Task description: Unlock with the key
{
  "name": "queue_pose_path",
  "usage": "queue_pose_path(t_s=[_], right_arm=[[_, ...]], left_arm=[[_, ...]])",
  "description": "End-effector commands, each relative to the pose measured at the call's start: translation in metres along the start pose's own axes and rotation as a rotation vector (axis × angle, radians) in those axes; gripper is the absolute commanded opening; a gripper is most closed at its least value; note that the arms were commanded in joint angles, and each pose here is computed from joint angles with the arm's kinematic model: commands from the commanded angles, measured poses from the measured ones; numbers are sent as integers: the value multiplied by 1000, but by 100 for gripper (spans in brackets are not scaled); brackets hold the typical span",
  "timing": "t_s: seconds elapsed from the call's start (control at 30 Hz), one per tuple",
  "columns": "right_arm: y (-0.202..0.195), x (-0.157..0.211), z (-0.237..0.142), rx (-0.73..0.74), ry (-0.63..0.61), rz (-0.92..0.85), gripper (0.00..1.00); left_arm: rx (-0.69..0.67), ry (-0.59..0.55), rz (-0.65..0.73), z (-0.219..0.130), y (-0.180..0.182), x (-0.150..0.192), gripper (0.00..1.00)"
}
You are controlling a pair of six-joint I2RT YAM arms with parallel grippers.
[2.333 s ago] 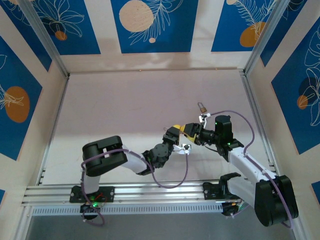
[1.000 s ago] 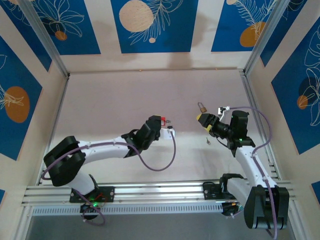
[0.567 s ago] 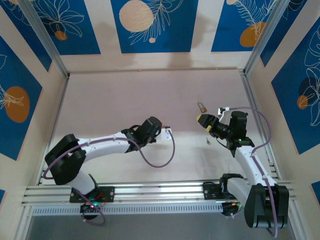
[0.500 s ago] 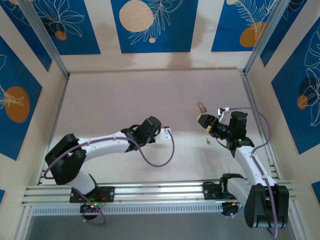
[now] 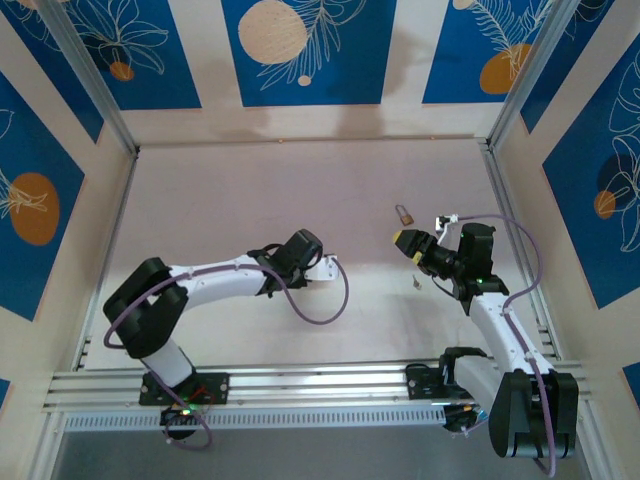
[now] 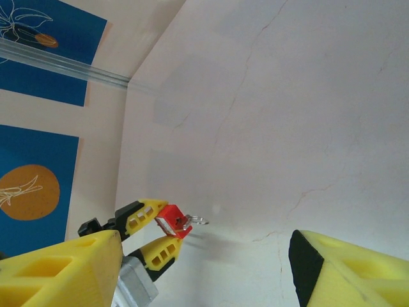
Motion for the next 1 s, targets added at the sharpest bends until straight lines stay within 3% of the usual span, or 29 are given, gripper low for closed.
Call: queue_pose_path(t_s=[0.0,0.97], right_arm=[[-1,8,0,-8,25,-8,70],[-1,10,3,-16,39,-10,70]], left_arm=[[27,8,-21,4,5,-2,32],[61,73,-55,56,31,23,34]])
Point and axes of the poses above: each hand's point on the last joint's axis, 136 mm out from that joint toward the fingers, its own z axis out along the fingers, its own y axis along the line the jaws close on, x = y × z, the point moved 4 cm from there along -z, back along the fingers, and after that the axes turned 6 degrees about -z, right-handed, at the moved point
